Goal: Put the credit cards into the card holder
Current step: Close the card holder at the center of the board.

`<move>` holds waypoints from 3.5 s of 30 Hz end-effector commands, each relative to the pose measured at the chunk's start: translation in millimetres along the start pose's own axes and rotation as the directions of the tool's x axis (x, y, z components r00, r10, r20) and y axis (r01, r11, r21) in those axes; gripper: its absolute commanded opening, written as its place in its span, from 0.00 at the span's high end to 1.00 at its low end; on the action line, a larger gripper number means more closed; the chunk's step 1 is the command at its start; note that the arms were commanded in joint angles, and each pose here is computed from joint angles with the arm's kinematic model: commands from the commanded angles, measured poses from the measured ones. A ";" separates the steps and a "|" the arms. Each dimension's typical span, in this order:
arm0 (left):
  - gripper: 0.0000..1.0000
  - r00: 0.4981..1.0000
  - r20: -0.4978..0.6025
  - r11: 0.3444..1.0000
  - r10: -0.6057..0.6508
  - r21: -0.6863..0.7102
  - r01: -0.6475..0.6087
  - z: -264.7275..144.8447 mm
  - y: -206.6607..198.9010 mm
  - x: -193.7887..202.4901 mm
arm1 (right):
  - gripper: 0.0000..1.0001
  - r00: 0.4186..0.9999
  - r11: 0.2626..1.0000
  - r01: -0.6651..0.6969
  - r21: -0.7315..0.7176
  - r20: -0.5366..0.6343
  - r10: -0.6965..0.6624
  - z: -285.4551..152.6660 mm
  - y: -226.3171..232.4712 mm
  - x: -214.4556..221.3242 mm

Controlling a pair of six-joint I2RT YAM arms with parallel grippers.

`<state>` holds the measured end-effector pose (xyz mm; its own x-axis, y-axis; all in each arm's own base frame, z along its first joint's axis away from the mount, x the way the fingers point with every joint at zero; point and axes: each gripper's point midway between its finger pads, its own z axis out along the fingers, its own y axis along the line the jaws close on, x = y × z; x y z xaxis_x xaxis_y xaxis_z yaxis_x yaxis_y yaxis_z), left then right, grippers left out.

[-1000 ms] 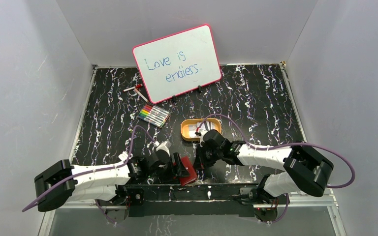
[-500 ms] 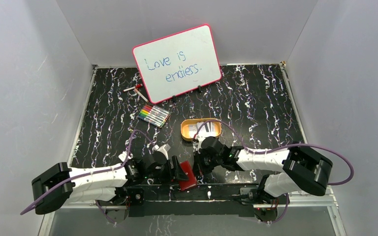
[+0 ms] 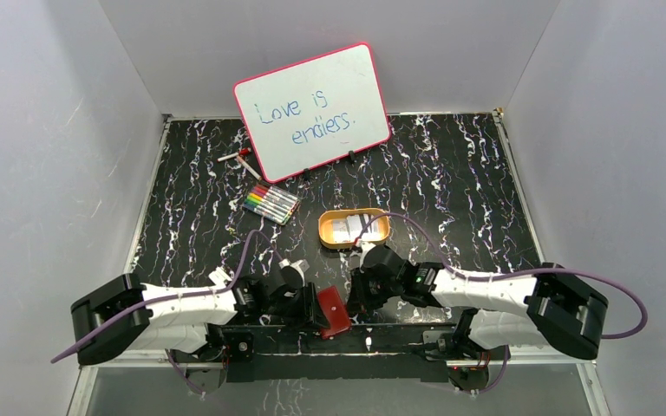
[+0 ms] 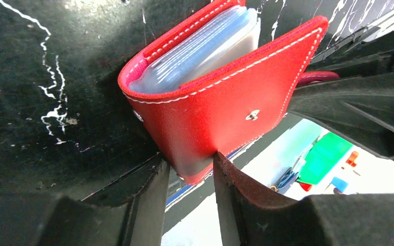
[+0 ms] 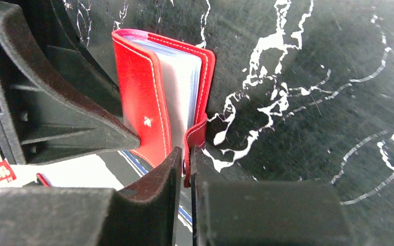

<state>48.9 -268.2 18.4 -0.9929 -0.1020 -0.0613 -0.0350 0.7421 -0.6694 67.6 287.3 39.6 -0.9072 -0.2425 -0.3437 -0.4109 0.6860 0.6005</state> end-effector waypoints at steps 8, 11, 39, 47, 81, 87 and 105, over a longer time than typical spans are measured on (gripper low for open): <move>0.67 0.997 -0.016 0.956 0.072 -0.283 -0.073 -1.1 64.8 1.5 | 0.60 0.994 0.997 -0.036 0.073 0.106 0.028 -29.8 -6.0 -13.7; 0.67 0.997 -0.019 0.956 0.075 -0.283 -0.077 -0.3 64.0 1.4 | 0.58 0.993 0.996 -0.047 0.079 0.110 0.039 -30.2 -10.5 -13.9; 0.66 0.997 -0.026 0.949 0.075 -0.304 -0.079 -0.1 65.2 0.8 | 0.69 0.983 0.995 -0.096 -0.039 0.153 0.101 -35.9 -14.5 -27.9; 0.66 0.997 -0.016 0.951 0.071 -0.300 -0.073 -0.6 65.2 0.1 | 0.74 0.988 0.993 -0.103 -0.049 0.113 0.108 -32.5 -16.8 -17.1; 0.66 0.997 -0.007 0.952 0.075 -0.298 -0.073 -1.8 62.5 -2.0 | 0.75 0.983 0.996 -0.073 -0.047 0.163 0.080 -35.2 -13.6 -29.9; 0.66 0.997 -0.004 0.953 0.071 -0.296 -0.069 -1.6 61.8 -2.3 | 0.75 0.984 0.996 -0.072 -0.058 0.162 0.081 -33.2 -11.6 -30.9; 0.66 0.998 -0.001 0.951 0.070 -0.302 -0.067 -2.4 61.7 -3.2 | 1.00 0.979 0.996 -0.044 -0.073 0.195 0.057 -37.1 -5.3 -39.5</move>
<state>48.9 -268.9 16.0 -0.9965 -0.0340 -0.0766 0.0196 0.7938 -0.6079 90.1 253.6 49.9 -0.9235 -0.0916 -0.3725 -0.3272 0.6950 0.6403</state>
